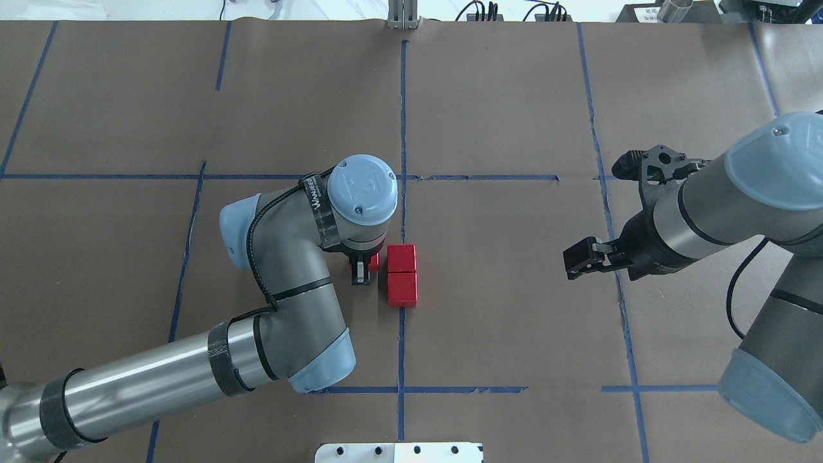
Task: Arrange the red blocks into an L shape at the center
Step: 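Lower the cube against the pair and adjust it with the left gripper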
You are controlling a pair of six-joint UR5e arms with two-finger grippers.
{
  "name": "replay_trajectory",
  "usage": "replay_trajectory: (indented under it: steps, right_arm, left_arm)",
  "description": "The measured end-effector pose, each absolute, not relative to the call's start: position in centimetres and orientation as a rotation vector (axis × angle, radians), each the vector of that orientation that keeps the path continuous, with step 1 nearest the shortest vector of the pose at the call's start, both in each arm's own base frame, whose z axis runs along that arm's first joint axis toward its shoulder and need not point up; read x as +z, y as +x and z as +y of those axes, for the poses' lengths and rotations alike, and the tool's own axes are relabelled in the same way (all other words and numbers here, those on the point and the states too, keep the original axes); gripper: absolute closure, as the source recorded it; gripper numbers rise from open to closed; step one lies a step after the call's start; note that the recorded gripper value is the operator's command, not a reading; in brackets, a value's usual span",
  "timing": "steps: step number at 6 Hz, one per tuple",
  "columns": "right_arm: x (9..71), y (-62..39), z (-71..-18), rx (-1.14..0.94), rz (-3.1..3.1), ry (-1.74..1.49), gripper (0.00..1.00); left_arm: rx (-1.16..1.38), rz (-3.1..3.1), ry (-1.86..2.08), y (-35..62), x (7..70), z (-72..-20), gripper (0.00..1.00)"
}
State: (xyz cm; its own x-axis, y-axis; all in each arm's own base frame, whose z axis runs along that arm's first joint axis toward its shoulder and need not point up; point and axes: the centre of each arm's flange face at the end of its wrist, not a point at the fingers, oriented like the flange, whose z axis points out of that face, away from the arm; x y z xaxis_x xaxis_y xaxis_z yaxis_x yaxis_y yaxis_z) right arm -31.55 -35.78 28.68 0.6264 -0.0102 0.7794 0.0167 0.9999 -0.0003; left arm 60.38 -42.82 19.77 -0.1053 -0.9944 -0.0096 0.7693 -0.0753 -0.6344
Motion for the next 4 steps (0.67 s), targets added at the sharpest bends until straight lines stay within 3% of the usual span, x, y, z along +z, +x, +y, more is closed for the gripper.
replay_trajectory:
  steps: [4]
  right_arm:
    - [28.82,-31.61,-35.82,-0.015,-0.891,-0.010,0.00]
  left_arm:
    - [-1.627,0.559,-0.549,60.64,19.62,-42.52,1.00]
